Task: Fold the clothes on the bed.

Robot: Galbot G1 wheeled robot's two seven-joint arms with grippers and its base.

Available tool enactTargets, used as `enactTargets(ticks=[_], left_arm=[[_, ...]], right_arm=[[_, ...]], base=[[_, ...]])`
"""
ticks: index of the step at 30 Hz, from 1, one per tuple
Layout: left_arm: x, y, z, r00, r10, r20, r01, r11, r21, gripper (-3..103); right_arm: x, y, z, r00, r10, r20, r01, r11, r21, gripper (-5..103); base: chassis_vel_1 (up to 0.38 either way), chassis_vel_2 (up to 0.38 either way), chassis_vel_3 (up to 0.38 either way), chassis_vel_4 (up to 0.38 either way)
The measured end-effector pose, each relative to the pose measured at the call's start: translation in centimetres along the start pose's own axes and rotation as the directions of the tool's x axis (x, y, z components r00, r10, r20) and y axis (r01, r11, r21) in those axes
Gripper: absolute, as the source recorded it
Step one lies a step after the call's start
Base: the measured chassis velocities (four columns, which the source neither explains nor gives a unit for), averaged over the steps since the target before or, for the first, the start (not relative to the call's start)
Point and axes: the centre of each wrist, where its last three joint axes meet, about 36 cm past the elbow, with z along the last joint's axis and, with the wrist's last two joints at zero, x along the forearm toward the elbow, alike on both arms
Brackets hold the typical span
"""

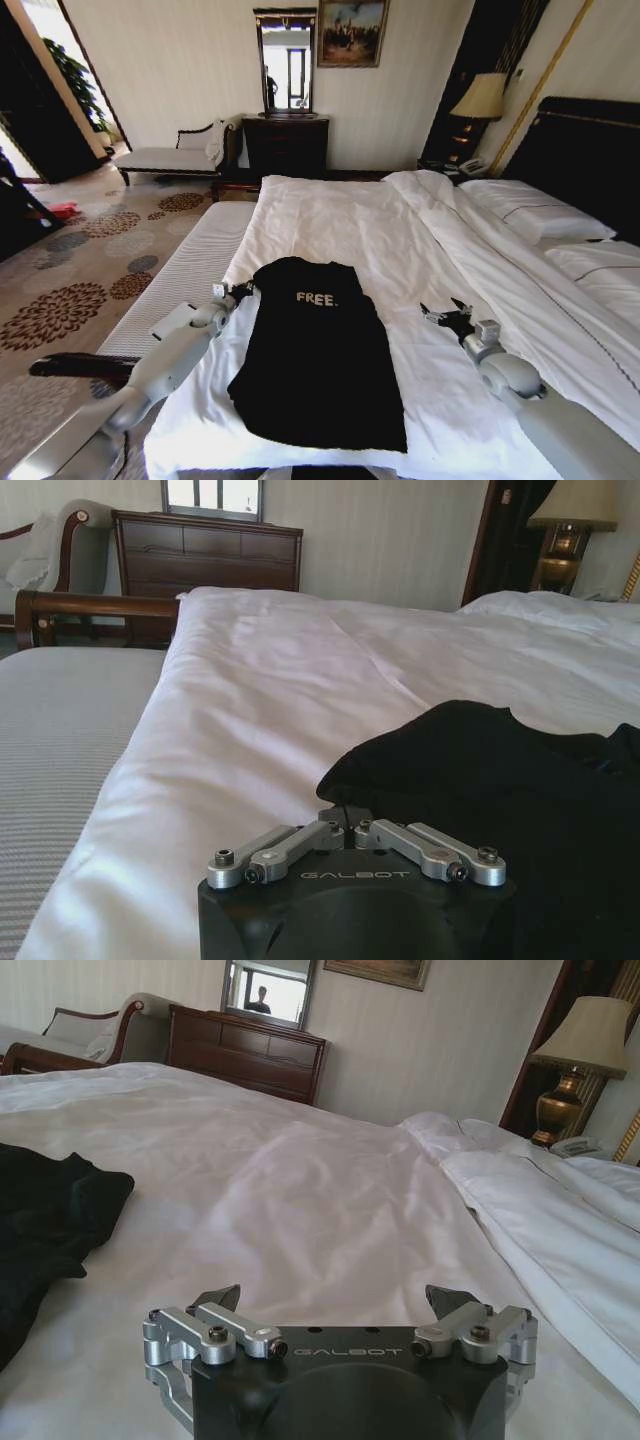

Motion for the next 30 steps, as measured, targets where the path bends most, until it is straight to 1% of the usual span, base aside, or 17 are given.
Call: enactTargets(ticks=[2, 3, 11, 16, 18, 19, 20, 21, 24, 25, 26, 30], left_arm=[[0.8, 0.6, -0.6, 1.000, -0.002, -0.003, 0.002, 1.000, -0.016, 0], [0.8, 0.6, -0.6, 1.000, -0.002, -0.003, 0.002, 1.000, -0.016, 0], [2.9, 2.6, -2.2, 1.000, -0.020, -0.017, 0.019, 0.998, -0.057, 0], [3.4, 2.4, -2.7, 1.000, -0.015, -0.021, 0.014, 0.998, -0.065, 0], [3.4, 1.8, -3.0, 1.000, -0.004, -0.021, 0.003, 0.998, -0.066, 0], [3.0, 1.0, -3.5, 1.000, 0.007, -0.019, -0.008, 0.998, -0.068, 0], [3.0, 1.0, -3.5, 1.000, 0.007, -0.019, -0.008, 0.998, -0.068, 0], [2.7, 0.3, -3.9, 1.000, 0.018, -0.017, -0.019, 0.998, -0.065, 0], [1.5, -2.7, -5.6, 0.998, 0.063, -0.011, -0.064, 0.997, -0.032, 0], [1.3, -3.5, -6.1, 0.997, 0.075, -0.009, -0.075, 0.997, -0.022, 0], [1.3, -3.5, -6.1, 0.997, 0.075, -0.009, -0.075, 0.997, -0.022, 0], [0.4, -7.2, -8.9, 0.993, 0.120, 0.002, -0.120, 0.993, 0.018, 0]], right_arm=[[0.1, -0.2, 0.0, 1.000, 0.003, 0.003, -0.003, 1.000, -0.001, 100], [0.1, -0.2, 0.0, 1.000, 0.003, 0.003, -0.003, 1.000, -0.001, 100], [0.0, -0.4, 0.4, 1.000, 0.004, 0.005, -0.004, 1.000, -0.009, 100], [-0.1, -0.4, 0.7, 1.000, 0.003, 0.006, -0.003, 1.000, -0.012, 100], [-0.1, -0.3, 0.9, 1.000, 0.002, 0.006, -0.002, 1.000, -0.011, 100], [0.0, -0.2, 1.0, 1.000, 0.001, 0.005, -0.001, 1.000, -0.012, 100], [0.0, -0.2, 1.0, 1.000, 0.001, 0.005, -0.001, 1.000, -0.012, 100], [0.1, -0.1, 1.1, 1.000, 0.000, 0.003, 0.000, 1.000, -0.012, 100], [0.3, -0.3, 1.2, 1.000, 0.001, 0.004, -0.001, 1.000, -0.009, 100], [0.3, -0.4, 1.3, 1.000, 0.001, 0.005, -0.001, 1.000, -0.008, 100], [0.3, -0.4, 1.3, 1.000, 0.001, 0.005, -0.001, 1.000, -0.008, 100], [0.7, -0.7, 1.7, 1.000, 0.004, 0.007, -0.004, 1.000, -0.009, 100]], base=[[0.000, 0.000, 0.000, 0.000], [0.000, 0.000, 0.000, 0.000], [0.000, 0.000, 0.000, 0.000], [0.000, 0.000, 0.000, 0.000], [0.000, 0.000, 0.000, 0.000], [0.000, 0.000, 0.000, 0.000], [0.000, 0.000, 0.000, 0.000], [0.000, 0.000, 0.000, 0.000], [0.000, 0.000, 0.000, 0.000], [0.000, 0.000, 0.000, 0.000], [0.000, 0.000, 0.000, 0.000], [0.000, 0.000, 0.000, 0.000]])
